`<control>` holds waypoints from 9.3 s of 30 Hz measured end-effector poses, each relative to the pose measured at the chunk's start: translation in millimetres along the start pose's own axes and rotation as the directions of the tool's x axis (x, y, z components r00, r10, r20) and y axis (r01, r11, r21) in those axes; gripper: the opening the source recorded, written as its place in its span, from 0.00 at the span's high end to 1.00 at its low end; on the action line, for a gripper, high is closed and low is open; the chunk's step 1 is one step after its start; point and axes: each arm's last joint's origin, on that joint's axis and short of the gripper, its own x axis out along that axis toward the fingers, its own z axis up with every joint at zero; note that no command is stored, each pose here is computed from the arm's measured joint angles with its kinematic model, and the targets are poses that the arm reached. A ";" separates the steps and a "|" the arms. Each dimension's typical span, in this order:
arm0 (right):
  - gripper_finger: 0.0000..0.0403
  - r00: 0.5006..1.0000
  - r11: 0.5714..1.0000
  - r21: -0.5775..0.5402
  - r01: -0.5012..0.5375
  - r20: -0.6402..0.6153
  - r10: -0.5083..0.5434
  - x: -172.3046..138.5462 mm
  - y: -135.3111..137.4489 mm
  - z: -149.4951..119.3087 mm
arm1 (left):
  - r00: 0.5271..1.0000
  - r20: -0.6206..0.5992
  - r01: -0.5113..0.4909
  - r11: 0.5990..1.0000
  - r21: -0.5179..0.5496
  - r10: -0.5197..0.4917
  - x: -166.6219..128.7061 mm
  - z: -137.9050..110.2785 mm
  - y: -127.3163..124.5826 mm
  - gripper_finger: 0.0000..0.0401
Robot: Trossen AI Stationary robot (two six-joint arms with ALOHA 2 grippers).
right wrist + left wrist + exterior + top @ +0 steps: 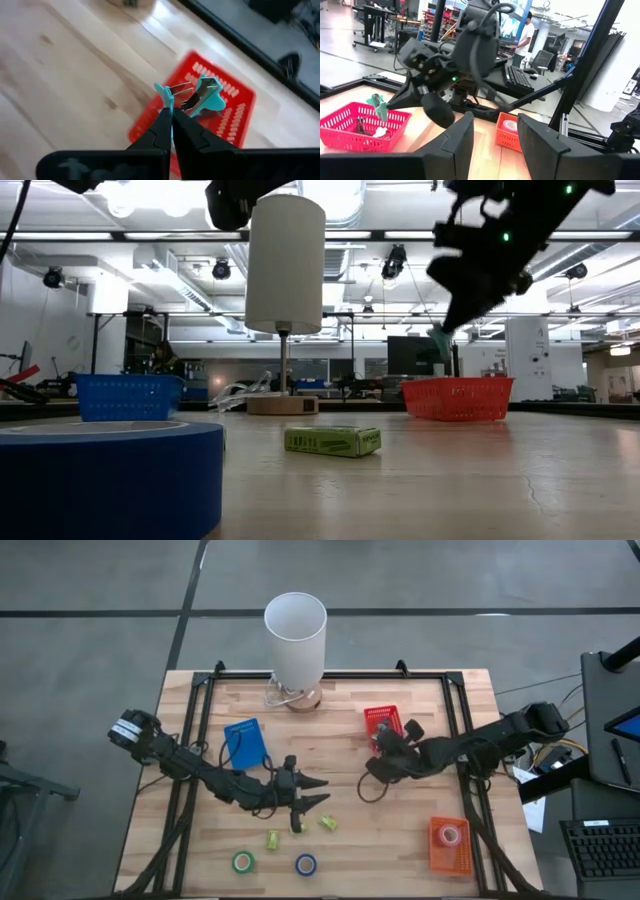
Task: Pick and place Stapler, Stapler remover, tape
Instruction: Put the blue staple remover into the red basket, then put the staple wire into the blue basket
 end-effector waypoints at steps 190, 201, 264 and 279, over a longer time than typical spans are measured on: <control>0.85 0.947 0.939 -0.126 -0.321 -0.013 0.322 -50.7 36.4 -6.1 | 0.350 -0.501 -0.617 0.597 0.512 0.792 -127.5 -15.8 149.7 0.68; 0.87 0.946 0.939 -0.124 -0.322 -0.009 0.323 -50.7 36.7 -5.8 | 0.241 -0.490 -0.885 0.397 0.243 0.838 -145.3 -38.2 183.3 0.68; 0.87 0.945 0.937 -0.126 -0.325 -0.005 0.327 -50.6 37.4 -5.6 | 0.846 -0.525 -0.115 0.993 -0.005 0.096 -77.6 -10.4 84.6 0.52; 0.87 0.944 0.937 -0.123 -0.328 -0.002 0.331 -50.7 37.7 -5.3 | 0.780 -0.625 0.039 0.996 0.086 0.023 -49.1 -73.1 9.1 0.52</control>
